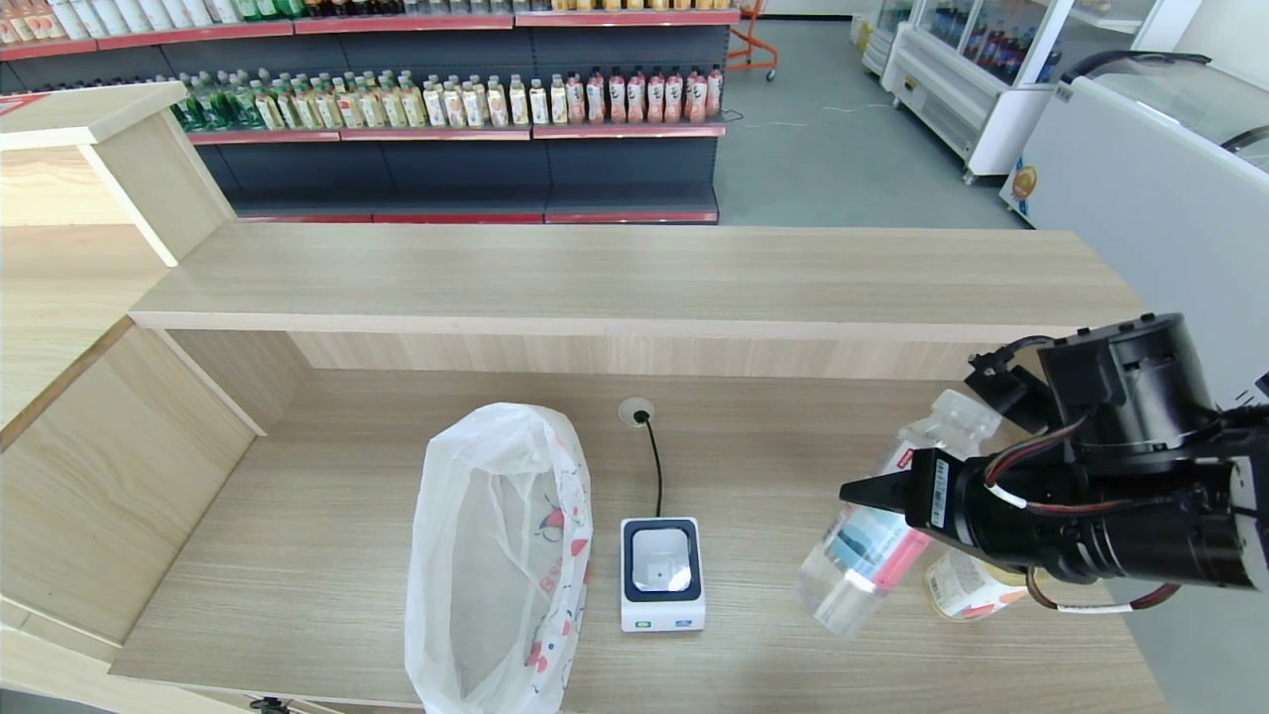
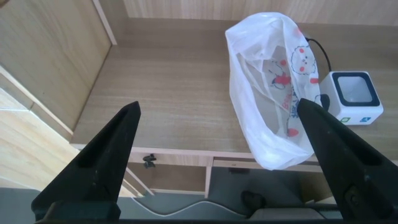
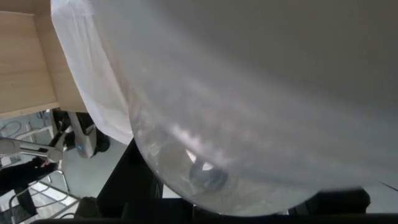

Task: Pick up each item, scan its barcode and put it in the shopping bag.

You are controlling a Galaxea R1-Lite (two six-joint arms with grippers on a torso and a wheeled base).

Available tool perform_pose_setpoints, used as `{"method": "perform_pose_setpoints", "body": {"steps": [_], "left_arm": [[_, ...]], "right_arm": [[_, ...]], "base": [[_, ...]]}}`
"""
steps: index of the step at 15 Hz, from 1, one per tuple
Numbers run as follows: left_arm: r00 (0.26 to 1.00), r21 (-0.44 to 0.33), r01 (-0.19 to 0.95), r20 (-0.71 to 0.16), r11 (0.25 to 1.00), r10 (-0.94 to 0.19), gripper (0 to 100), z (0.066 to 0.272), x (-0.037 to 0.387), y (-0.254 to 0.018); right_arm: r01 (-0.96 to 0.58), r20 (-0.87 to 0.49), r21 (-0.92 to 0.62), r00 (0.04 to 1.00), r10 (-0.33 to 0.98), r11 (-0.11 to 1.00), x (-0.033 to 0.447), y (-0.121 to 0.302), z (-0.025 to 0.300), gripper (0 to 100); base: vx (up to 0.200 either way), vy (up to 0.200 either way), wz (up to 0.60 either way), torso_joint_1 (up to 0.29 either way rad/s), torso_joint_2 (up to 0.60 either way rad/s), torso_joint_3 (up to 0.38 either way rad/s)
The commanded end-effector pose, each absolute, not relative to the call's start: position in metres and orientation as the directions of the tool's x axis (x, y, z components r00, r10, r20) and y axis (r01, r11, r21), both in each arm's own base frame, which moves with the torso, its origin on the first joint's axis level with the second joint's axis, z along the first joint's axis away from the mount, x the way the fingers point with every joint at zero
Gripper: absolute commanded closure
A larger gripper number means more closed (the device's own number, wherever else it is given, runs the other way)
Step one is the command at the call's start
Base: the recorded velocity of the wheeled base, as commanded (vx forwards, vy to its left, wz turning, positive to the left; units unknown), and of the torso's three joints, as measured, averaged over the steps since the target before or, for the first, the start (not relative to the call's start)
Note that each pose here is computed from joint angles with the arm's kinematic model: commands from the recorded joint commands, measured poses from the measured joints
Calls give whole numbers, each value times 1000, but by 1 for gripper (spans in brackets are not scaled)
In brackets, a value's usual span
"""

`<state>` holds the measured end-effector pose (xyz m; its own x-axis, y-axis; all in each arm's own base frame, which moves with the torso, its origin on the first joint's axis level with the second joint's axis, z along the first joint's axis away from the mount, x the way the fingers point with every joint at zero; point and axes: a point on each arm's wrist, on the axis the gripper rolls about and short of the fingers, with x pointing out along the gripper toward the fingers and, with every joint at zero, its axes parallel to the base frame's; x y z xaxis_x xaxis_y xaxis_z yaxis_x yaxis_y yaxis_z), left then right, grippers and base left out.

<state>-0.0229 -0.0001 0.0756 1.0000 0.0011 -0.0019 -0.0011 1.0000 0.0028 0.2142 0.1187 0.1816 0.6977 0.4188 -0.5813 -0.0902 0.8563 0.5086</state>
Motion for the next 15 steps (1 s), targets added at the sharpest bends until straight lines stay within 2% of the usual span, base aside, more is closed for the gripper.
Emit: {"method": "perform_pose_setpoints", "body": {"steps": [1, 2, 8, 11, 15], "left_arm": [[1000, 3, -2, -2, 1000, 2, 0, 76, -23, 0], [1000, 2, -2, -2, 1000, 2, 0, 76, -23, 0], [1000, 2, -2, -2, 1000, 2, 0, 76, -23, 0], [1000, 2, -2, -2, 1000, 2, 0, 76, -23, 0], [1000, 5, -2, -2, 1000, 2, 0, 76, -23, 0]], "right_arm": [[-101, -593, 503, 682, 428, 858, 215, 126, 178, 100], [-98, -598, 501, 679, 426, 860, 217, 127, 177, 100], [-99, -620, 475, 667, 412, 874, 224, 141, 172, 100], [-73, -654, 425, 665, 362, 902, 233, 153, 166, 100], [-23, -700, 357, 655, 284, 934, 245, 159, 149, 100]], "base": [[0, 0, 0, 0, 0, 0], [0, 0, 0, 0, 0, 0], [0, 200, 0, -2, 2, 2], [0, 200, 0, 12, 7, 1], [0, 0, 0, 0, 0, 0]]}}
